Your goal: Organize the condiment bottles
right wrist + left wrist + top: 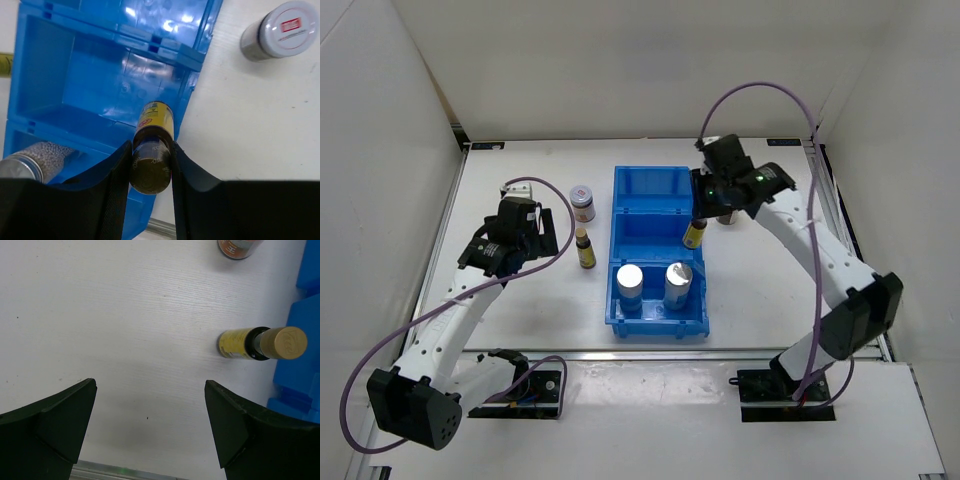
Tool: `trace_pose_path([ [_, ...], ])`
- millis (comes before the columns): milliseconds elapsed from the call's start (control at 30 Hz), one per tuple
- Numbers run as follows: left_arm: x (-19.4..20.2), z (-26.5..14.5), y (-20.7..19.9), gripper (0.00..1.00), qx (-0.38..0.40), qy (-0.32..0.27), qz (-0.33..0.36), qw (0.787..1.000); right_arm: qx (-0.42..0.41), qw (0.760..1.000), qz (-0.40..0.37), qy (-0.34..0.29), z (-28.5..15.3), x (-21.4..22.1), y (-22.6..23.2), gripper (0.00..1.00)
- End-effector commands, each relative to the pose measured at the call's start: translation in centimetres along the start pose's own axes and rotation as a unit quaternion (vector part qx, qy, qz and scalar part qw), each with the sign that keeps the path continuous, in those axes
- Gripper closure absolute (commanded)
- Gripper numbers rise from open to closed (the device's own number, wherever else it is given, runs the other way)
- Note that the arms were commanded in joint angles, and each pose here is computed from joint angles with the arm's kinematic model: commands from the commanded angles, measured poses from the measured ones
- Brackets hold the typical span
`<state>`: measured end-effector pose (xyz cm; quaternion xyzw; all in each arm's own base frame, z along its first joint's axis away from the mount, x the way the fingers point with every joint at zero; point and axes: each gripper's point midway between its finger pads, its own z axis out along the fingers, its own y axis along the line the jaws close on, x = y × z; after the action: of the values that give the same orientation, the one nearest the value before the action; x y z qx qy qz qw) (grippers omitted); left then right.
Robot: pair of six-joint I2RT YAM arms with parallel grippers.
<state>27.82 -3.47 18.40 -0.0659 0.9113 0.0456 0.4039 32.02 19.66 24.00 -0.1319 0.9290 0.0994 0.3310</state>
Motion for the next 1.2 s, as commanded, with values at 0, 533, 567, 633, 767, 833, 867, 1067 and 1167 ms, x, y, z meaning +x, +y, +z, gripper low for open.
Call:
trace_pose_path([
  [0,-0.8,-0.2,-0.1,0.00,0.005,-0.016,-0.005,1.000,0.003,1.000,0.003,-0.018,1.6,-1.8,1.2,1.00],
  [533,0.2,1.2,-3.1,0.00,0.075,0.011,0.003,0.997,0.063,0.995,0.077,0.027,8.0,1.3,2.2,1.00],
  [567,0.5,1.4,-3.4,0.00,0.082,0.015,0.003,0.996,0.066,0.994,0.080,0.032,8.5,1.6,2.2,1.00],
  [633,0.8,1.5,-3.8,0.00,0.094,0.018,0.003,0.995,0.069,0.994,0.076,0.032,8.8,1.6,2.4,0.91],
  [767,0.7,1.4,-4.0,0.00,0.098,0.013,-0.008,0.995,0.075,0.994,0.069,0.041,9.1,2.0,2.7,0.87],
  [833,0.8,1.3,-4.2,0.00,0.101,0.013,-0.005,0.995,0.078,0.994,0.069,0.035,9.0,1.6,2.6,0.62],
  [867,0.9,1.5,-4.6,0.00,0.110,0.015,-0.005,0.994,0.078,0.994,0.069,0.035,9.0,1.6,2.6,0.55],
  [1067,1.3,1.1,-7.4,0.00,0.180,0.030,0.003,0.983,0.090,0.993,0.073,0.006,6.4,0.5,1.7,0.22],
  [1167,0.8,0.5,-8.3,0.00,0.206,0.011,-0.002,0.979,0.090,0.993,0.074,-0.021,4.1,-0.2,1.1,0.14],
])
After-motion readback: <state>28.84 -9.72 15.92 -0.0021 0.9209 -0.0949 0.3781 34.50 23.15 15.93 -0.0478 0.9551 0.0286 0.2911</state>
